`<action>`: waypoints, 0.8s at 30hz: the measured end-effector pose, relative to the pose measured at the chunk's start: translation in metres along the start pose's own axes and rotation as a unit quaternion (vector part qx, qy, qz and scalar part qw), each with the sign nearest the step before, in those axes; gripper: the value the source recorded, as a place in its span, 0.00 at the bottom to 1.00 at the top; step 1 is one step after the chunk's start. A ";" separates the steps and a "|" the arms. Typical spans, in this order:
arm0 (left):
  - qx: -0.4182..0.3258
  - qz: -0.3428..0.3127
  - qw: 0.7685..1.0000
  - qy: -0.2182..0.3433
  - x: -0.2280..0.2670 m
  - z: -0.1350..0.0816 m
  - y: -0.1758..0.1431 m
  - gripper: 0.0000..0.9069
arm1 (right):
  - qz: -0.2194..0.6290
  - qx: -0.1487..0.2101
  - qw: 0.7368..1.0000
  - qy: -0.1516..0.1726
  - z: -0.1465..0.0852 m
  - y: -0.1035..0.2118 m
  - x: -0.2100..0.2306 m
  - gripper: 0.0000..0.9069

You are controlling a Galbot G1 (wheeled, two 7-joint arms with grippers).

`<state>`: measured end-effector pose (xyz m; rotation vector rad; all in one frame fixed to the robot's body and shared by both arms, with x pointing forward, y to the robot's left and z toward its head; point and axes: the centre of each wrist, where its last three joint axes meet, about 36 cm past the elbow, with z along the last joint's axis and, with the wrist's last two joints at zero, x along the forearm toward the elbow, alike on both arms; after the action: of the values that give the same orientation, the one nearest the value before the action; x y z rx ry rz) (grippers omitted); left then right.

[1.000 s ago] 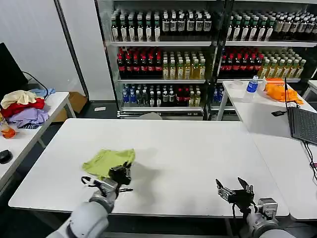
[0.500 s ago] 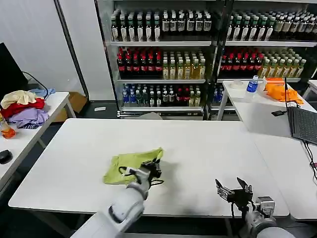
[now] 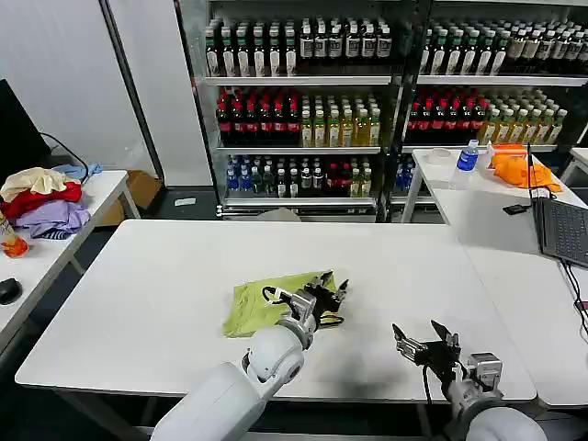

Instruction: Fold and organize the clothes.

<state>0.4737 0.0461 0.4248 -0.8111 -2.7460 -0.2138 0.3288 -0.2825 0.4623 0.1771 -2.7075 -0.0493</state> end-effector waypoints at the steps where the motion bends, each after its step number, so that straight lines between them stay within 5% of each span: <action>1: 0.002 0.006 1.000 -0.009 0.002 -0.001 0.000 1.00 | -0.003 -0.001 1.000 -0.003 -0.002 0.001 -0.003 1.00; 13: 0.051 -0.020 0.996 -0.066 0.058 0.008 0.046 1.00 | -0.055 -0.046 0.997 -0.018 -0.028 0.029 -0.075 1.00; 24: 0.082 -0.085 0.990 -0.076 0.110 0.025 0.081 1.00 | -0.097 -0.095 0.991 0.008 -0.057 0.068 -0.169 1.00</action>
<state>0.4247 0.1750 0.4387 -0.5715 -2.9302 0.0436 0.4967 -0.1928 0.4493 0.3804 -2.6413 -0.3591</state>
